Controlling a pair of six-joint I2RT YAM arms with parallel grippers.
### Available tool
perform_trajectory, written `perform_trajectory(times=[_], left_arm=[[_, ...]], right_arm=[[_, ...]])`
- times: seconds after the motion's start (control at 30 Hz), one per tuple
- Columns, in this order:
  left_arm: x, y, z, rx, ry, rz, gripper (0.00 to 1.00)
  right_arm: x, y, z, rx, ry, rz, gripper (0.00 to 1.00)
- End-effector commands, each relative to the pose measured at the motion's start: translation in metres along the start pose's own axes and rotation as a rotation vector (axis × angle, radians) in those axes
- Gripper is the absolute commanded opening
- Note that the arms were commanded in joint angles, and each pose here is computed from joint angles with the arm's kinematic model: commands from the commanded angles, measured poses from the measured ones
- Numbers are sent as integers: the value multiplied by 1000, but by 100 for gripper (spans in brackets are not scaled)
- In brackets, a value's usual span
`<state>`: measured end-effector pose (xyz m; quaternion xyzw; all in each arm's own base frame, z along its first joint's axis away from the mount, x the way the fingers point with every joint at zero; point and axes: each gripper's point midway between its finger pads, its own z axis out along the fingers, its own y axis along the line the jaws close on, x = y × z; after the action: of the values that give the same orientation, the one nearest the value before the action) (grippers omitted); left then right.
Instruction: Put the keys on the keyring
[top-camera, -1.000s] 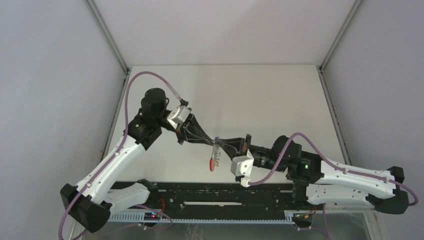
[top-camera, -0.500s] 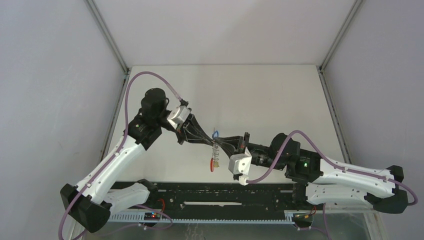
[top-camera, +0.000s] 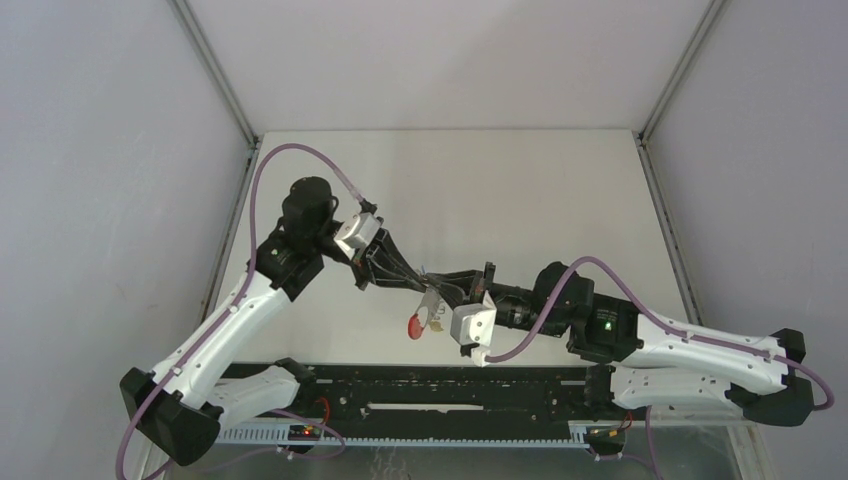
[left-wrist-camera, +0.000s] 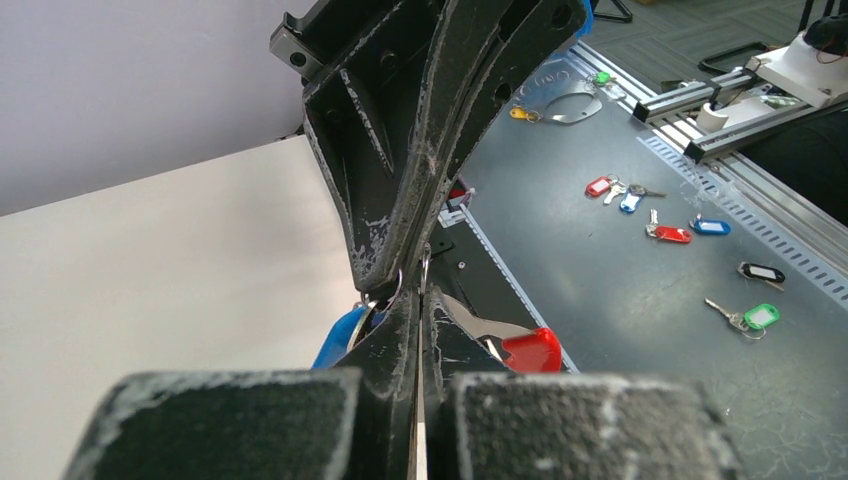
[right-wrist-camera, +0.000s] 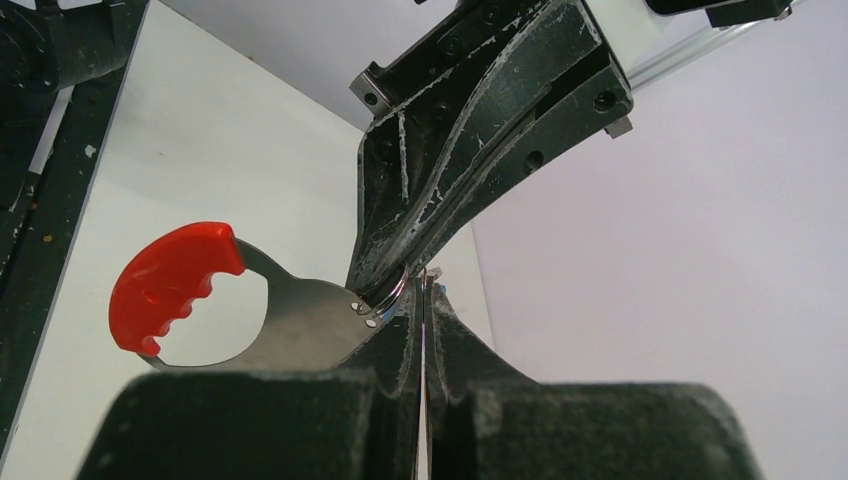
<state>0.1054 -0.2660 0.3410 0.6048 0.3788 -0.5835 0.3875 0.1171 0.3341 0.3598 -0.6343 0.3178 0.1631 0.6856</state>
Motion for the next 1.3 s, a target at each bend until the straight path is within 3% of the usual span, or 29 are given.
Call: perform_trajectory(times=[0.0,0.13,0.4,0.73,1.27], left_arm=[[1,-6,1,9,-4,25,0],[0,-9,1,20,-6,29,0],[-4,-7,0,-5,-4,11,0],[-5,16,4,-128,-6,-199,0],[0,4,5,-92,-13,-159,0]], right_arm=[[-8,-8,1,7,-21,34,0],[8,-11,-2,19,25,60,0],[12,-10,-30,68,-18,106,0],[1,-1,-30,66,-71,100,0],[3,-4,-28,87,-62,100,0]])
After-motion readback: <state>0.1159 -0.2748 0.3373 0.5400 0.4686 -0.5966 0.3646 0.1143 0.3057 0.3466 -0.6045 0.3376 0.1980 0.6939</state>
